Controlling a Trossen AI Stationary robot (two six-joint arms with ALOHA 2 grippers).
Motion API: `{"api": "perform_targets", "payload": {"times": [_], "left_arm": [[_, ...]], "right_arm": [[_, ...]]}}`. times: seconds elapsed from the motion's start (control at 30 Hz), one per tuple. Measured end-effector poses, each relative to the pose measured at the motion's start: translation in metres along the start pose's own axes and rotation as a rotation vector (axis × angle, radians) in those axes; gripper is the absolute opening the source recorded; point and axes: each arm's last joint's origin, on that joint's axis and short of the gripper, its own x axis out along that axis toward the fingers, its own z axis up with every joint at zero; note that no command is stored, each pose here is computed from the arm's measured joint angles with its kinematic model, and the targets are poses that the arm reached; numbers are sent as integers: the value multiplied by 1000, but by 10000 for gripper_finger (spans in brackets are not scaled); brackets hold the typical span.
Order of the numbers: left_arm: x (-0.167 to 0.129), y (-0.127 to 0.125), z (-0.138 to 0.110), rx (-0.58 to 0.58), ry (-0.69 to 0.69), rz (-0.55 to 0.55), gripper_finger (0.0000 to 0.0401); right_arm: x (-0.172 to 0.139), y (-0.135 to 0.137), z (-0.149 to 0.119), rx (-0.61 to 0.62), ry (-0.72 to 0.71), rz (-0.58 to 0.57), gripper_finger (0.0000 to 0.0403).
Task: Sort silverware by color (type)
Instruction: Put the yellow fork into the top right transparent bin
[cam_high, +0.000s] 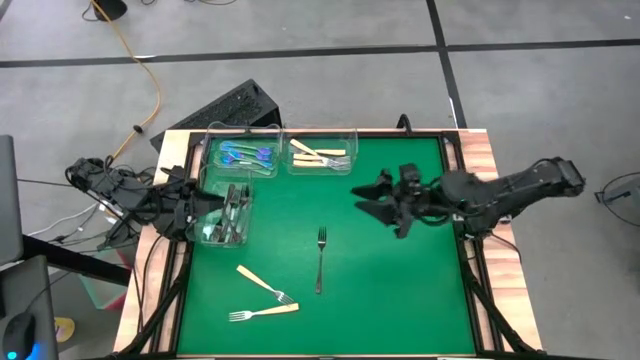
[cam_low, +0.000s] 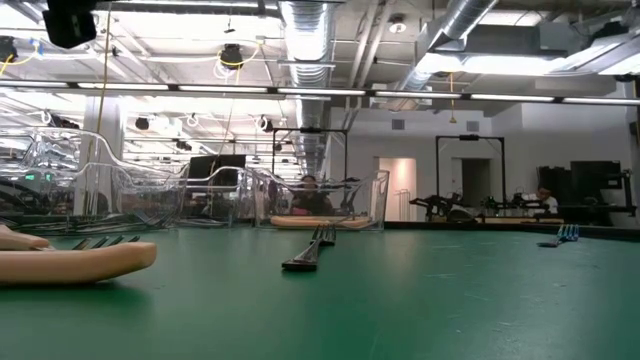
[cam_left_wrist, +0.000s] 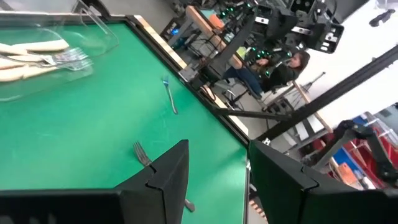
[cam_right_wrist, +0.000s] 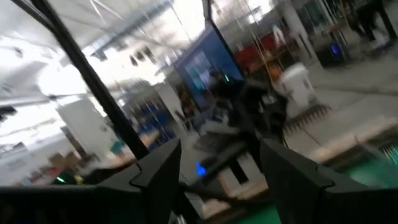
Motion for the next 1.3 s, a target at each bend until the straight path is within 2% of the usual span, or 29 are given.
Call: {"api": "perform_targets", "payload": {"times": [0.23,0.47,0.77,0.97,1.1,1.2,1.3], "left_arm": [[0,-3,-4,23,142,-100,153],[-1,-5,-7,69,228,-168,153],[0,-8,-6,66,224,-201,153],[0,-10,-4,42,208,-216,153],[0,-13,-2,17,183,-238,153],[0,-14,-1,32,182,-256,153],[0,-14,-1,39,183,-264,153]], "right_arm": [[50,5,-23,1,263,-148,240],[94,17,-52,-55,508,-259,240],[136,26,-100,-109,721,-355,240],[147,15,-135,-75,866,-496,240],[142,12,-139,-29,923,-590,240],[139,12,-141,-42,940,-609,240],[132,11,-144,-61,969,-674,240]]}}
